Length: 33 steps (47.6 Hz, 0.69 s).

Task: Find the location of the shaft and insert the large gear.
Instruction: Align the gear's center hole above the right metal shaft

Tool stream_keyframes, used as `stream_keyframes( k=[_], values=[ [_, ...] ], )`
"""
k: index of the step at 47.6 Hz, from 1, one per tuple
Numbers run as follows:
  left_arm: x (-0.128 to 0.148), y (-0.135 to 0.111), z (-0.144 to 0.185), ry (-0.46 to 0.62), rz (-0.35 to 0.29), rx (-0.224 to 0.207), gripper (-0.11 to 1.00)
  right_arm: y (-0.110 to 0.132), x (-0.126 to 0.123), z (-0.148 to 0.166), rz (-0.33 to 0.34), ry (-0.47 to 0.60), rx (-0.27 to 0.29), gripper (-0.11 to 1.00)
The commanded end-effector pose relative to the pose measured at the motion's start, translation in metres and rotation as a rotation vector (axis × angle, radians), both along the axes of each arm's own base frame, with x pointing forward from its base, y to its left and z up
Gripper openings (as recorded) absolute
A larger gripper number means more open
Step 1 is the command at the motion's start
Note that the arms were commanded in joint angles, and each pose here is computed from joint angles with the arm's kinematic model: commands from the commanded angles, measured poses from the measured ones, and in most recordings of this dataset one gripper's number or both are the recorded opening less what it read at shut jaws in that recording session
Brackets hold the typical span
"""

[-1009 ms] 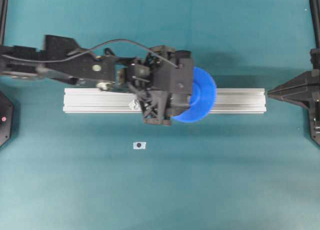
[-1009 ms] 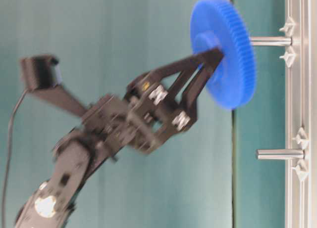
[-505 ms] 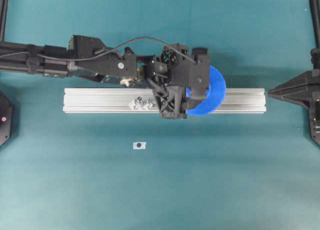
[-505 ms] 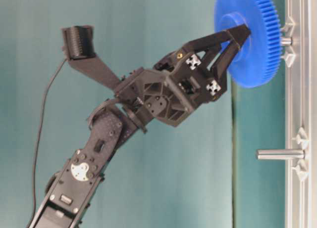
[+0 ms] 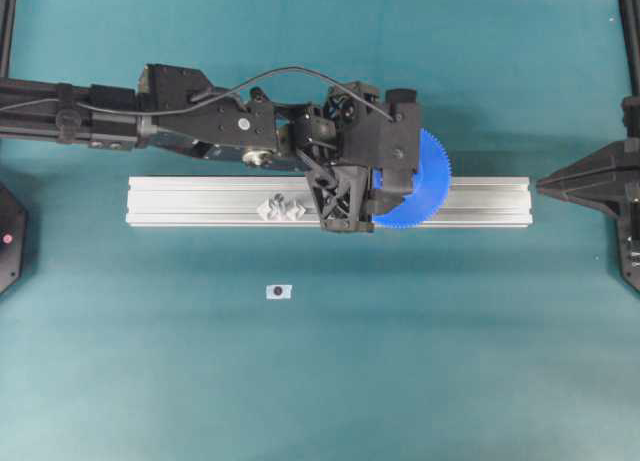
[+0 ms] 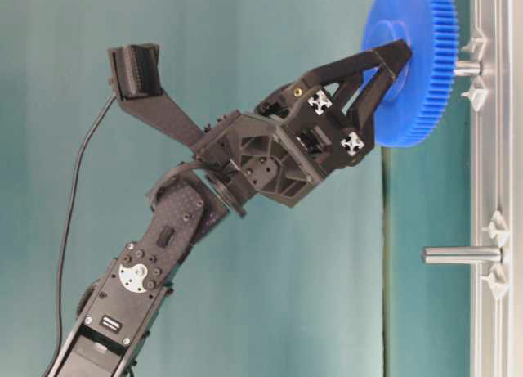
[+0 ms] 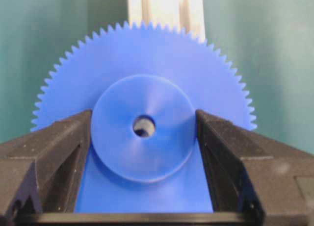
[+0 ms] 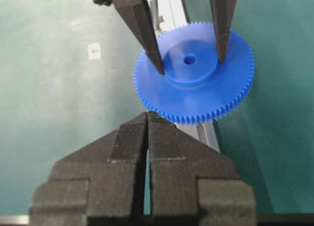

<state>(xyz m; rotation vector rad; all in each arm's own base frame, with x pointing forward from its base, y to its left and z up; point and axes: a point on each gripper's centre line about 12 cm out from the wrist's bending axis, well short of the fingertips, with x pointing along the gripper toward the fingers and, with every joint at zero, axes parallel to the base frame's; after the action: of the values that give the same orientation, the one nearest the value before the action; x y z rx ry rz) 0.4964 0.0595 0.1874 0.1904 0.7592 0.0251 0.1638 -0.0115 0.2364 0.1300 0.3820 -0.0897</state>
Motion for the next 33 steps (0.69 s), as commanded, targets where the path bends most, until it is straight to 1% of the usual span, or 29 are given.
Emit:
stream_keyframes(
  k=[1,11,18,27,33],
  values=[
    [0.001,0.005,0.017,-0.030,0.010,0.004,0.71,-0.001,0.002,0.003,-0.007,-0.008,0.008,0.01],
    [0.001,-0.001,0.017,-0.029,0.008,-0.007,0.71,0.000,0.001,0.003,-0.005,-0.007,0.008,0.01],
    [0.001,-0.008,0.017,-0.026,-0.004,-0.009,0.71,0.000,0.001,0.001,-0.005,-0.002,0.008,0.01],
    [-0.002,-0.018,0.015,0.014,-0.020,-0.016,0.71,-0.001,0.001,0.001,-0.007,-0.004,0.008,0.01],
    [-0.003,-0.025,0.020,0.010,-0.026,-0.022,0.71,0.000,0.001,0.002,-0.005,-0.005,0.010,0.01]
  ],
)
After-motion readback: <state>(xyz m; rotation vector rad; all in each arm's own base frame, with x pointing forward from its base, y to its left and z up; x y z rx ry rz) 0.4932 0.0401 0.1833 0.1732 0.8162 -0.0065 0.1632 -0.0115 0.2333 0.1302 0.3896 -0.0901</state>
